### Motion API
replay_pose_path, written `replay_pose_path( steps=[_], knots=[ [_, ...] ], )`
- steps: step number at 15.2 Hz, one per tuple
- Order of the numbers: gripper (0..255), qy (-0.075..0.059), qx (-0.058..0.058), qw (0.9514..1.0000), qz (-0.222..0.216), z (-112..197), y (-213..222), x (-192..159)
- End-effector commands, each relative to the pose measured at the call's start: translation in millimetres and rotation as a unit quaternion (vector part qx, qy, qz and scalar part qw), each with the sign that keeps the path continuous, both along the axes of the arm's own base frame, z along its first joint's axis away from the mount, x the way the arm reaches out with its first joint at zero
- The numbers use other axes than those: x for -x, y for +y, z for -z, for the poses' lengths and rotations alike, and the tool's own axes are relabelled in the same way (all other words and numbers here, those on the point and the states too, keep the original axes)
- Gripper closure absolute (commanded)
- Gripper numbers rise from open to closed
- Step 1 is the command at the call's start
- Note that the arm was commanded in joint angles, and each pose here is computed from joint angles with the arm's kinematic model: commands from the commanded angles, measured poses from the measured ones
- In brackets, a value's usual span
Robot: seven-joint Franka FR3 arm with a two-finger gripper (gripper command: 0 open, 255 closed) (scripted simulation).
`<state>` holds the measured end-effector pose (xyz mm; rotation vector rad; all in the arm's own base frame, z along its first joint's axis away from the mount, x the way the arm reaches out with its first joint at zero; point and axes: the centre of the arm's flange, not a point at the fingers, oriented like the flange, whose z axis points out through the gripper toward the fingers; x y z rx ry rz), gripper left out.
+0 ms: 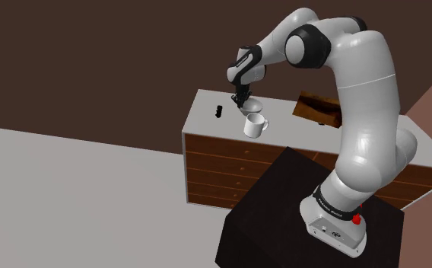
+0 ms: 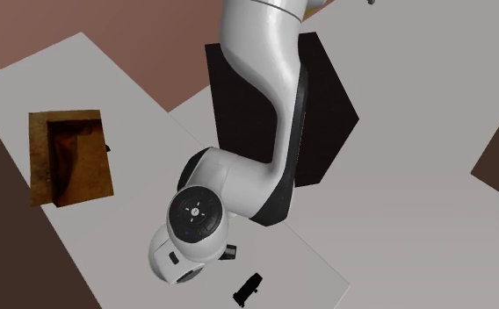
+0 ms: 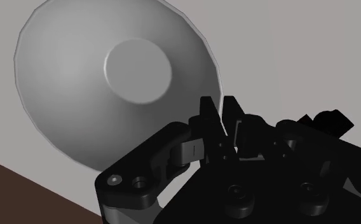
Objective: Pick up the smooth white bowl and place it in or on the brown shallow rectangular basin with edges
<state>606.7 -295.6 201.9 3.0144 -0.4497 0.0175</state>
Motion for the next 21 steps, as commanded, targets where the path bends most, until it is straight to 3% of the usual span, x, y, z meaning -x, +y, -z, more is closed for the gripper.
replay_pose_path(
  steps=[1, 21],
  knots=[
    [255, 0.001, 0.000, 1.0000, 0.000, 1, -1, 0],
    [255, 0.001, 0.000, 1.0000, 0.000, -100, 0, 1]
  ],
)
